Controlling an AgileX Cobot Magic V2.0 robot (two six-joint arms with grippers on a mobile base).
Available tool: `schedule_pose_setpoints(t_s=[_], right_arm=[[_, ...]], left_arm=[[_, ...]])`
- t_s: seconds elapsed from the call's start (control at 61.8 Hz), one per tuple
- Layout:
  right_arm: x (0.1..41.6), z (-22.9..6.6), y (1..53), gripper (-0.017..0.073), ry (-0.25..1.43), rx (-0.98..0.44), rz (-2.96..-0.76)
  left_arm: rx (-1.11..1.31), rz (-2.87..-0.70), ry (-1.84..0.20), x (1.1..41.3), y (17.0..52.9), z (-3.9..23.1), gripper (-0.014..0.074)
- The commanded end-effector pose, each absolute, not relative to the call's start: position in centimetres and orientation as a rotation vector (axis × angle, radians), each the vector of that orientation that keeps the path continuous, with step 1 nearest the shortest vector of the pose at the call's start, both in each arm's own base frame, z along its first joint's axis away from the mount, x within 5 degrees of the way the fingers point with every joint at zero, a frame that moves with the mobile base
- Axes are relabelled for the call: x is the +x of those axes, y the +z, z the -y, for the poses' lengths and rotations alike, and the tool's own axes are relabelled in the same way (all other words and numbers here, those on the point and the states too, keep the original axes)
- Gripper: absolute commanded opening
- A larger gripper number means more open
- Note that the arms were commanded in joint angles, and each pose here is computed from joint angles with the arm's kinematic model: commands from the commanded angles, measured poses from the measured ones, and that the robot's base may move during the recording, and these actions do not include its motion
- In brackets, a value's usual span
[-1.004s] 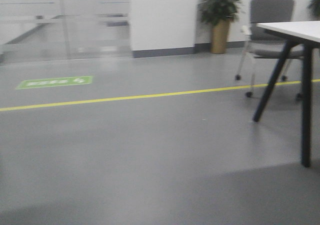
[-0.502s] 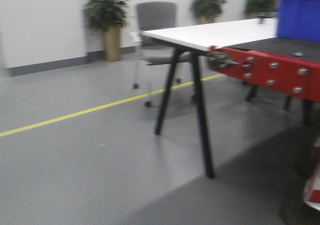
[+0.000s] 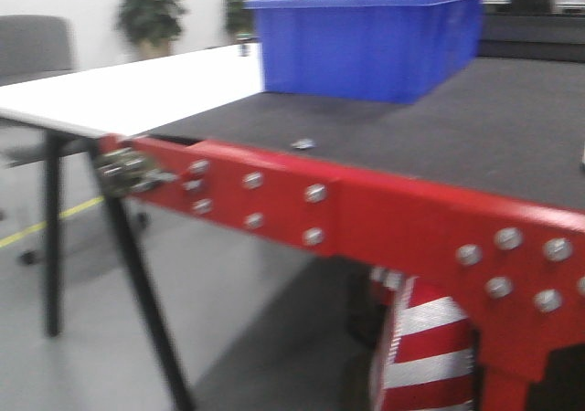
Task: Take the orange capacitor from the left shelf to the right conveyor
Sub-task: 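Drive the base to the conveyor, holding the cylinder in the right gripper, then bring the right gripper with the cylinder over the silver tray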
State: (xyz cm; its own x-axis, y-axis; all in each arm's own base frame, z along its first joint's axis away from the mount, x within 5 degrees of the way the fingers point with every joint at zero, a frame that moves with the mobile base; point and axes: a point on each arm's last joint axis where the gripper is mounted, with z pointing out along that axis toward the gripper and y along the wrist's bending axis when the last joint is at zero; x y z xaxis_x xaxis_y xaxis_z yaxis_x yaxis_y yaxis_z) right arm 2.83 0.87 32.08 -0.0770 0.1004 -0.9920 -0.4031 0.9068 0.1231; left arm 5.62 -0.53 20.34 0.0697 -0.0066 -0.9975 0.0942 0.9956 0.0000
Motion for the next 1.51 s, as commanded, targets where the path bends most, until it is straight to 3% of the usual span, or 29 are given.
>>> schedule_pose_setpoints(t_s=[0.0, 1.279, 1.49], right_arm=[[2.8, -0.9, 33.7, 0.005, 0.428, -0.244, -1.495], [2.8, -0.9, 33.8, 0.005, 0.428, -0.244, -1.494], [3.4, -1.5, 34.8, 0.005, 0.466, -0.242, -1.347]], left_arm=[[0.065, -1.415, -0.085, 5.6, 21.3, 0.5, -0.0105], [0.065, -1.415, -0.085, 5.6, 21.3, 0.5, -0.0105], [0.065, -1.415, -0.085, 5.6, 21.3, 0.5, -0.0105]])
